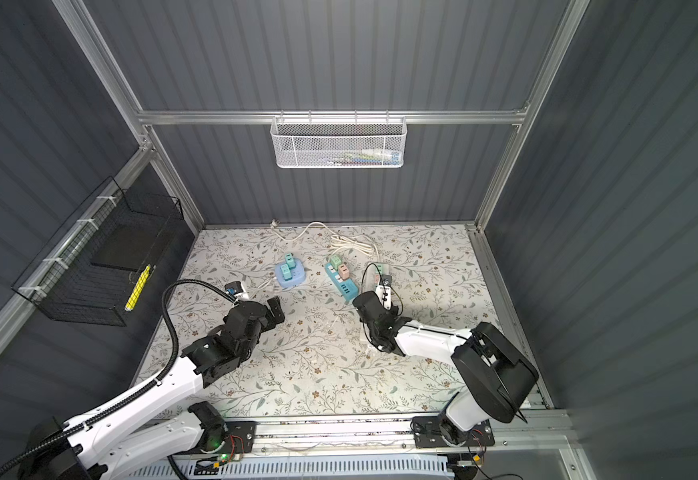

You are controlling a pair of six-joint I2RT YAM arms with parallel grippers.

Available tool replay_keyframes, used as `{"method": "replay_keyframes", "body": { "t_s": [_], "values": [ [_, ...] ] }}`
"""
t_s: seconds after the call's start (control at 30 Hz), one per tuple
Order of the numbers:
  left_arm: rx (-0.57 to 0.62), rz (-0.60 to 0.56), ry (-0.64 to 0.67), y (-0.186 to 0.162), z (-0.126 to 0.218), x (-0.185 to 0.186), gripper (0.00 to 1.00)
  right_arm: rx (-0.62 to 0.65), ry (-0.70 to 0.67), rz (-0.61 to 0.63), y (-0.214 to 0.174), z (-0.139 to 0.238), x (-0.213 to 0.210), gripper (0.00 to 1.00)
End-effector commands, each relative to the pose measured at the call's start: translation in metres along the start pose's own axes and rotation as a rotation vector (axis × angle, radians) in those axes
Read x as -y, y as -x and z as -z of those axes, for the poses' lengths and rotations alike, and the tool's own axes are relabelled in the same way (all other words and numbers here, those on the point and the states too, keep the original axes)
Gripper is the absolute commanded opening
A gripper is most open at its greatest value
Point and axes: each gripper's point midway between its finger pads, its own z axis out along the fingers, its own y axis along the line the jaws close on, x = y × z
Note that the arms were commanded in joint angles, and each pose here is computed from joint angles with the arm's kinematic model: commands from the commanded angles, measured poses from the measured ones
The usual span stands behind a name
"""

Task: Insert the plug

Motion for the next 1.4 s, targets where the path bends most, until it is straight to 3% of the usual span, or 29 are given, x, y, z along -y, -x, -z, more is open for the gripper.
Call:
{"method": "replay_keyframes", "body": {
  "t_s": [0.0, 0.23, 0.6, 1.0, 1.37],
  "values": [
    [0.007, 0.012, 0.006, 0.000, 0.001, -0.005, 1.00, -0.061, -0.025, 0.022, -0.018, -0.003, 0.005, 0.20],
    [-0.009, 0.029, 0.002, -0.007, 0.000, -0.008, 1.00, -0.056, -0.073, 0.069, -0.021, -0.002, 0.019, 0.21],
    [-0.021, 0.039, -0.012, -0.012, 0.001, -0.009, 1.00, -0.018, -0.037, 0.113, -0.002, -0.006, 0.010, 0.21],
    [-0.021, 0.060, -0.033, -0.012, 0.006, -0.009, 1.00, 0.023, 0.038, 0.062, 0.018, 0.008, -0.002, 0.21],
    [-0.020, 0.063, -0.031, -0.011, 0.009, -0.013, 1.00, -0.029, 0.012, 0.057, -0.004, -0.003, 0.004, 0.20]
  ]
}}
